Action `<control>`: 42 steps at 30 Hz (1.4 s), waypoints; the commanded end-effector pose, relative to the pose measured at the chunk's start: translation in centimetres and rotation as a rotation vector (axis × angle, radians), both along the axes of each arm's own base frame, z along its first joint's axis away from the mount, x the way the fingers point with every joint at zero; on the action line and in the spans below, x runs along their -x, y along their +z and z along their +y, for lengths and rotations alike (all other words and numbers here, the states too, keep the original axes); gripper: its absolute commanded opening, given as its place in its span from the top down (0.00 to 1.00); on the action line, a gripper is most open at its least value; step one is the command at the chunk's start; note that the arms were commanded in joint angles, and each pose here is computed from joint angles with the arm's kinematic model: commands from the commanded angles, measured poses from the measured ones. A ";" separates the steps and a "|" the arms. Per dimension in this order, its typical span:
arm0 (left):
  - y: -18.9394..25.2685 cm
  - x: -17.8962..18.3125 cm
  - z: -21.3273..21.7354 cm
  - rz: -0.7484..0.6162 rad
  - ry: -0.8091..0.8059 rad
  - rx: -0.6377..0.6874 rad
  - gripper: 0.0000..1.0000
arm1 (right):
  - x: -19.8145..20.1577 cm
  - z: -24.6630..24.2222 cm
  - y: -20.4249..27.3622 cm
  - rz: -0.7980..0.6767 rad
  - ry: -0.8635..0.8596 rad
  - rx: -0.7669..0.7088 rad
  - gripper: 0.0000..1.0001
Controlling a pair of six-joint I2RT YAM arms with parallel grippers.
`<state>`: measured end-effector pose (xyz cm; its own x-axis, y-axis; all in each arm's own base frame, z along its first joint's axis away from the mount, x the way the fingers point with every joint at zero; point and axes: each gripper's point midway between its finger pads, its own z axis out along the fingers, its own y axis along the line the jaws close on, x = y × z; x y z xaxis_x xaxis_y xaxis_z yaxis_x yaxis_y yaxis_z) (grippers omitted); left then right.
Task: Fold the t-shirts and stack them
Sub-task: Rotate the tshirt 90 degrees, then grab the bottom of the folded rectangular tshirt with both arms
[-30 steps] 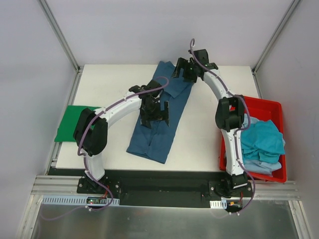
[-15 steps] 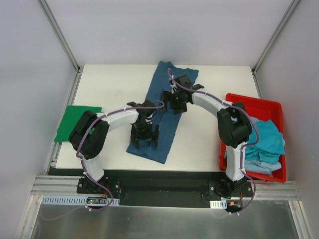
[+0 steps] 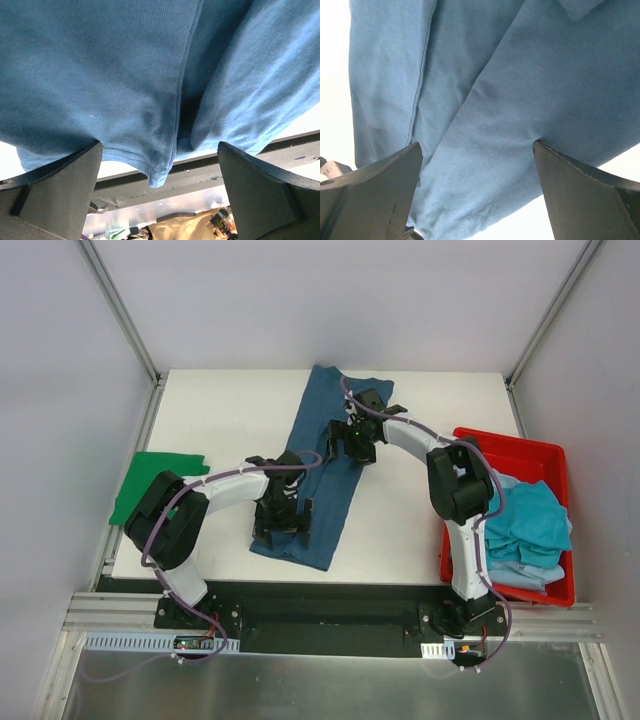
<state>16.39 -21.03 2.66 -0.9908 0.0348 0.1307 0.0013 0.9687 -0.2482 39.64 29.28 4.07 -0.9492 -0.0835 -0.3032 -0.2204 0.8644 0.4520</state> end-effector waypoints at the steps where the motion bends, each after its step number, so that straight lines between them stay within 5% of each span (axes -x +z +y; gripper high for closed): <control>1: 1.0 0.1 0.2 -0.035 0.005 0.014 0.01 | -1.4 -3.8 -2.9 0.040 -0.071 0.099 0.04; 9: 5.6 -1.7 -3.7 -0.142 -0.056 0.257 0.01 | -3.5 -4.6 -0.1 -0.033 -0.012 0.065 0.04; 15: 6.6 -3.2 -2.0 -0.208 0.024 0.232 0.01 | -2.8 -4.9 6.2 -0.165 0.055 0.061 0.04; 19: 4.9 -2.6 0.1 -0.121 0.122 0.212 0.01 | 1.0 -7.6 8.3 -0.184 -0.027 0.125 0.04; 29: 3.3 -0.3 -1.2 -0.070 0.061 0.230 0.12 | 19.9 -9.3 2.5 0.087 -0.056 0.259 0.02; 36: -0.1 0.5 -0.2 -0.024 0.076 0.095 0.31 | 22.0 -6.2 0.5 0.095 -0.067 0.186 0.12; 42: -1.9 0.6 1.6 -0.046 0.092 -0.030 0.47 | 23.3 -5.3 -0.8 0.150 -0.064 0.165 0.30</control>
